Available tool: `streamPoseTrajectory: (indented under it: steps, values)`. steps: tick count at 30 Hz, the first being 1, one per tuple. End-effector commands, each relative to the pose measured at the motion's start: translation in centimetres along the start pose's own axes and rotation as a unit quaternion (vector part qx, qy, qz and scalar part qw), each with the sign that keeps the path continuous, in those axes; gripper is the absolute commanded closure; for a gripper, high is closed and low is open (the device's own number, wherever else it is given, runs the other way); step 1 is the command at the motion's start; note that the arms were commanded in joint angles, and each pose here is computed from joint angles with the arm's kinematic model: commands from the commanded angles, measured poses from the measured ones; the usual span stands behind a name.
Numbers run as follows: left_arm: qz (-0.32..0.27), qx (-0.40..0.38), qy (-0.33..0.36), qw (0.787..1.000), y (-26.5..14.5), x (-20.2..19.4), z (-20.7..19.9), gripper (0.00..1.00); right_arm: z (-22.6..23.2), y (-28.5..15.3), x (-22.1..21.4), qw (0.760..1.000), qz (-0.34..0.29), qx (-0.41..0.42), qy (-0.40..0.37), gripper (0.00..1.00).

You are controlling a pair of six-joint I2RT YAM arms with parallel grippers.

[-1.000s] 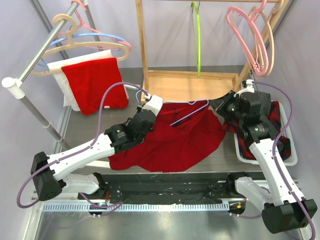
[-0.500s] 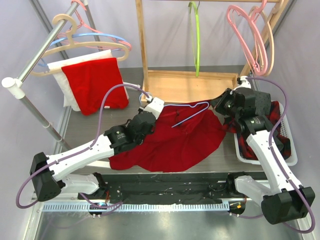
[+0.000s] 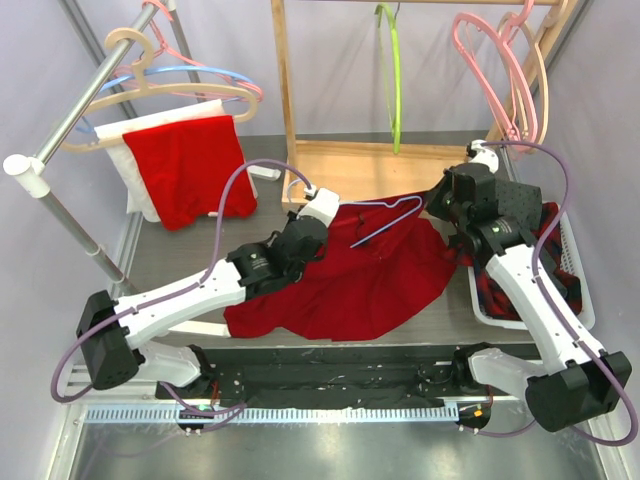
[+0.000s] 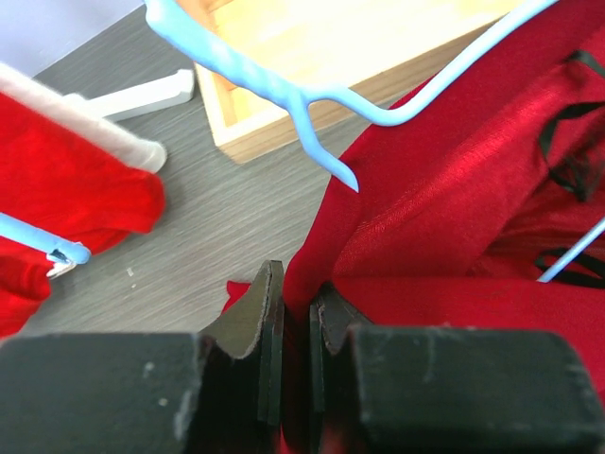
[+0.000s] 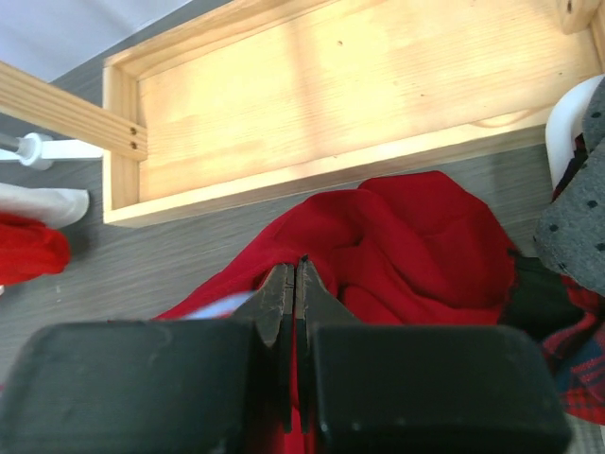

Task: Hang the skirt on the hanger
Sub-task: Hang the skirt on the hanger.

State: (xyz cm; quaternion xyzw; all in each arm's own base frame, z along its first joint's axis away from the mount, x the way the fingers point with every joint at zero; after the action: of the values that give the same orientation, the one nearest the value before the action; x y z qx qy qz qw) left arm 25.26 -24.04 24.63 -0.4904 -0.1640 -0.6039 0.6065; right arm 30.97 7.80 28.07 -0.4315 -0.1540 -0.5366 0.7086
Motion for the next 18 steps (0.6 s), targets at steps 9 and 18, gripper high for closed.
streamPoseTrajectory:
  steps: [9,18]
  values:
    - [0.048,0.16,-0.004,0.986,-0.7,-0.5,4.5,1.0,0.6,-1.0,4.1,0.994,-0.102,-0.033,0.016,0.99]
    - [0.066,0.202,0.018,0.977,0.1,-0.9,4.3,1.0,3.8,-1.7,4.3,0.995,-0.065,0.031,0.062,0.99]
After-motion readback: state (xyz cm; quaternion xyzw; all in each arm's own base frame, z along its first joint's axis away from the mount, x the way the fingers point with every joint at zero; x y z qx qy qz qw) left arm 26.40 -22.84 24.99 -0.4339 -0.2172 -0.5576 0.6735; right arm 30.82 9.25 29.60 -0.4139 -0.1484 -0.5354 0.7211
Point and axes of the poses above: each gripper's point midway between its finger pads, its own y axis out along the fingers, its own z axis along the line the jaws close on, x = y × z, the point moved 4 cm from there along -y, back along the fingers, and after that the axes turned 13 degrees about y, right-handed, at the moved point
